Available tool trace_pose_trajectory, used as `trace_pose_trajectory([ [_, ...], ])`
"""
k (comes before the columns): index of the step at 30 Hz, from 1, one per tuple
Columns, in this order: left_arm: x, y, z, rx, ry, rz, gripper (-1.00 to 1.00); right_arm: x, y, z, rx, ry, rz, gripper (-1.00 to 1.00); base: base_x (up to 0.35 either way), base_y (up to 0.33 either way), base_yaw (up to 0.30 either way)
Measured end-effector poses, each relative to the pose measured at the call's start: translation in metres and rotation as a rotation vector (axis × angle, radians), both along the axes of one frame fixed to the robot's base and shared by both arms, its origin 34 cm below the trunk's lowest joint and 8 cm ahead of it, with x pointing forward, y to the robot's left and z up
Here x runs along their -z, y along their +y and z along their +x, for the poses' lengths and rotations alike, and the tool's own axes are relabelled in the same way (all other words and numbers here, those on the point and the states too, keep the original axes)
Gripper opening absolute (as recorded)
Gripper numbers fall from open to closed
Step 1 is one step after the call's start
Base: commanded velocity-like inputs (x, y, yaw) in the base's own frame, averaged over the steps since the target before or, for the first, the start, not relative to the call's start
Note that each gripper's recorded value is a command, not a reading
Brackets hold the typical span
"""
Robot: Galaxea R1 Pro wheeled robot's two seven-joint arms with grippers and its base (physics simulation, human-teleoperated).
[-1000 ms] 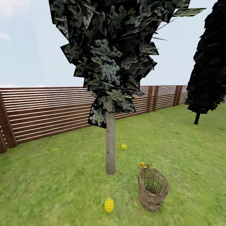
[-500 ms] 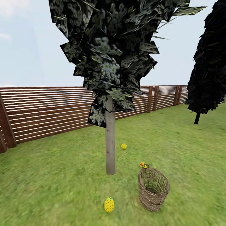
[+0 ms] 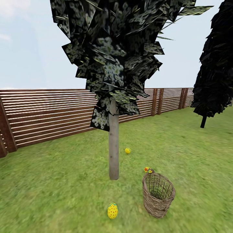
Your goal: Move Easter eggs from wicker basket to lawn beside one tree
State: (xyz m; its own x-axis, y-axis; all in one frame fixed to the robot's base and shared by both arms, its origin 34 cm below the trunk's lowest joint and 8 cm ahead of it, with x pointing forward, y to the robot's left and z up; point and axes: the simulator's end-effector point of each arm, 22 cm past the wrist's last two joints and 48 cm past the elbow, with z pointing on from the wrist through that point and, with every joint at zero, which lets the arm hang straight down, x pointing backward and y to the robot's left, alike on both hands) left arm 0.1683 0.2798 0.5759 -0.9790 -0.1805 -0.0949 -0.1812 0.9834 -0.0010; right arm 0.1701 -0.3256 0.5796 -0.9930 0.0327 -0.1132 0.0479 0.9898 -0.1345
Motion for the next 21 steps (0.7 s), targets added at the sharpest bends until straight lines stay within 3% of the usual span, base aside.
trace_pose_trajectory([
  [21, 0.0000, 0.0003, 0.0001, 0.001, 0.000, 0.001, 1.00, 0.0000, 0.0000, 0.0000, 0.001, 0.000, 0.000, 1.00, 0.000, 0.000, 0.000],
])
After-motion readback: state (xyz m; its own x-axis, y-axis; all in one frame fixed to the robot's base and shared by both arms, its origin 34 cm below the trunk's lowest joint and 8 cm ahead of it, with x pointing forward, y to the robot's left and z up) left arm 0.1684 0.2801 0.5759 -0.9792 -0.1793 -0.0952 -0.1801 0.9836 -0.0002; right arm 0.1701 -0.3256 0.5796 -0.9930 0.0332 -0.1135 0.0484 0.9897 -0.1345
